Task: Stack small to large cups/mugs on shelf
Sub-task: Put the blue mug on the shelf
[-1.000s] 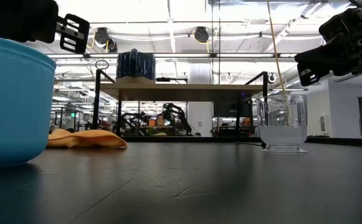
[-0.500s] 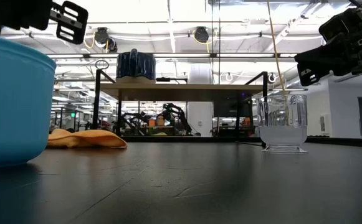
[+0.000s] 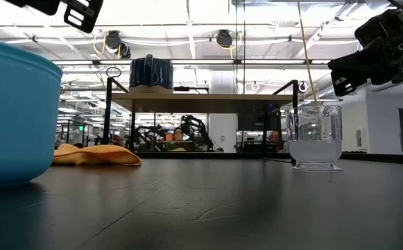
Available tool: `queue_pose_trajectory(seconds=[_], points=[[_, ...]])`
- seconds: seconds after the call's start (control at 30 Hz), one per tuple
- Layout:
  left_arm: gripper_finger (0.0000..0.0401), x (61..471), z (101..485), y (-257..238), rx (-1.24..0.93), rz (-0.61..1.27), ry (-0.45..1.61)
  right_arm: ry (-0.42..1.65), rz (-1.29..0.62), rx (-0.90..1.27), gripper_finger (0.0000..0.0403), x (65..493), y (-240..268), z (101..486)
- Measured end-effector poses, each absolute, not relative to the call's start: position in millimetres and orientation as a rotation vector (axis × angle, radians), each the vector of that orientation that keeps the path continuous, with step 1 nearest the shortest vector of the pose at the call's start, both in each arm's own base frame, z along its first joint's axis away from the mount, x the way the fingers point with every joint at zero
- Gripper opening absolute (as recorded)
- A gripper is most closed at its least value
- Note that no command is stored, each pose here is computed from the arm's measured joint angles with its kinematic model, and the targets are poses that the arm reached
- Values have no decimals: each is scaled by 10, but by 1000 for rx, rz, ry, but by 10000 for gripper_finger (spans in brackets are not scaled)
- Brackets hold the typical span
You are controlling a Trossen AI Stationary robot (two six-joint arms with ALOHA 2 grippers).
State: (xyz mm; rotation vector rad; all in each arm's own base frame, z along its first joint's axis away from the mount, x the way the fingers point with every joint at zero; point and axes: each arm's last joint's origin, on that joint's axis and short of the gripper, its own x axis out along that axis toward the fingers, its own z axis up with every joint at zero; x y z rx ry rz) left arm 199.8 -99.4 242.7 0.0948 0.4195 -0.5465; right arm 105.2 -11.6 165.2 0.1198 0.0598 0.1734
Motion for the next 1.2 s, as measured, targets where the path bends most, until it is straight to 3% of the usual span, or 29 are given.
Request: queue_pose_trajectory(seconds=[0.6, 0.8, 1.1, 1.2], points=[[0, 1974, 2459, -1015, -53, -558, 532, 60, 173, 119, 0, 1052, -116, 1652], [0, 1942, 2488, -1040, 3, -549, 585, 59, 174, 108, 0, 1052, -116, 1652], [0, 1949, 2956, -1109, 142, -514, 592, 60, 174, 111, 0, 1052, -116, 1652], [0, 1975, 2954, -1103, 153, -500, 654, 60, 174, 110, 0, 1052, -116, 1652]])
